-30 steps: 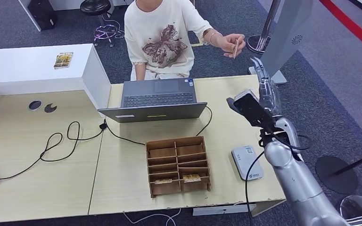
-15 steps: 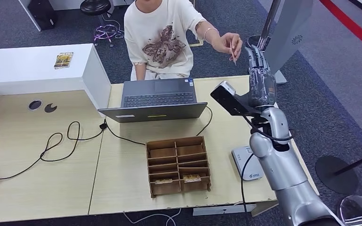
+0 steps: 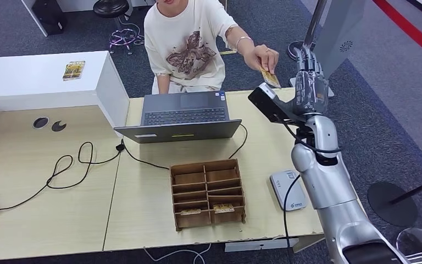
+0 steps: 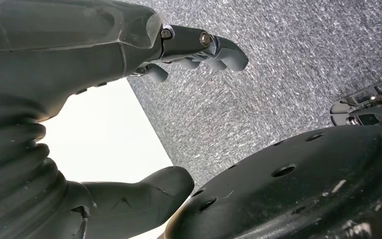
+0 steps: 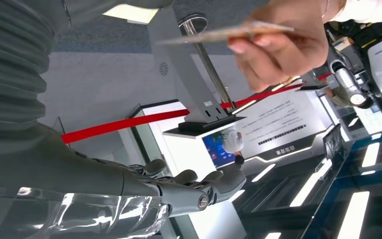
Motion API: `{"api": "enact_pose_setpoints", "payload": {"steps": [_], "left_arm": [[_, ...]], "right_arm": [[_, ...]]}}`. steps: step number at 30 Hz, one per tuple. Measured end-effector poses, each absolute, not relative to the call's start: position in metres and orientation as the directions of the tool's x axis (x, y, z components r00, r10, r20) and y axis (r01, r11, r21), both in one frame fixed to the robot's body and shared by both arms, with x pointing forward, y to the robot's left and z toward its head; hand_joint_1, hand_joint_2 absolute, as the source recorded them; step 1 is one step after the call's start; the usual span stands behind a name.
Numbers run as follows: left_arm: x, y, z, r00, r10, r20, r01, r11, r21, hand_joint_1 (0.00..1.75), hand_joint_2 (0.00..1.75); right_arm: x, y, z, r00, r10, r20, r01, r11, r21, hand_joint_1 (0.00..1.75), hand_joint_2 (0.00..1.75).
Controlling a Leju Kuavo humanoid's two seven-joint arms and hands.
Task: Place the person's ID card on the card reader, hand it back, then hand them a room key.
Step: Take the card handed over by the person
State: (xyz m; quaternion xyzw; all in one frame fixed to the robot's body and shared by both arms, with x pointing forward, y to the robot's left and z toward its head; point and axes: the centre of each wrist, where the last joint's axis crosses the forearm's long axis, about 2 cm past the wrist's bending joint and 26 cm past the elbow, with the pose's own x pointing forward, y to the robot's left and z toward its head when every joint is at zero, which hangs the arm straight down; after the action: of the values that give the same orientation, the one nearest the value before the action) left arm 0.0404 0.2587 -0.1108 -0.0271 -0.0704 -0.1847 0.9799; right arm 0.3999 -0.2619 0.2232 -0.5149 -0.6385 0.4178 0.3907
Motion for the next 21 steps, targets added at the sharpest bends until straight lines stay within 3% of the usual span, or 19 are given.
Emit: {"api": "enact_pose_setpoints", "payload": {"steps": [1,3,21], "left_arm": [[0.040,0.259,-0.111,0.921,-0.359,0.148,0.367,0.930,-0.027,0.00,1.75],[0.040,0.259,-0.111,0.920,-0.362,0.148,0.370,0.929,-0.027,0.00,1.75],[0.041,0.259,-0.111,0.917,-0.370,0.150,0.378,0.926,-0.025,0.00,1.75]], "right_arm": [[0.401,-0.263,0.224,-0.159,0.985,0.069,0.332,0.119,-0.936,1.58,1.75],[0.402,-0.264,0.224,-0.150,0.986,0.070,0.332,0.117,-0.936,1.75,1.75],[0.405,-0.277,0.225,-0.111,0.989,0.100,0.337,0.132,-0.932,1.75,1.75]]}}
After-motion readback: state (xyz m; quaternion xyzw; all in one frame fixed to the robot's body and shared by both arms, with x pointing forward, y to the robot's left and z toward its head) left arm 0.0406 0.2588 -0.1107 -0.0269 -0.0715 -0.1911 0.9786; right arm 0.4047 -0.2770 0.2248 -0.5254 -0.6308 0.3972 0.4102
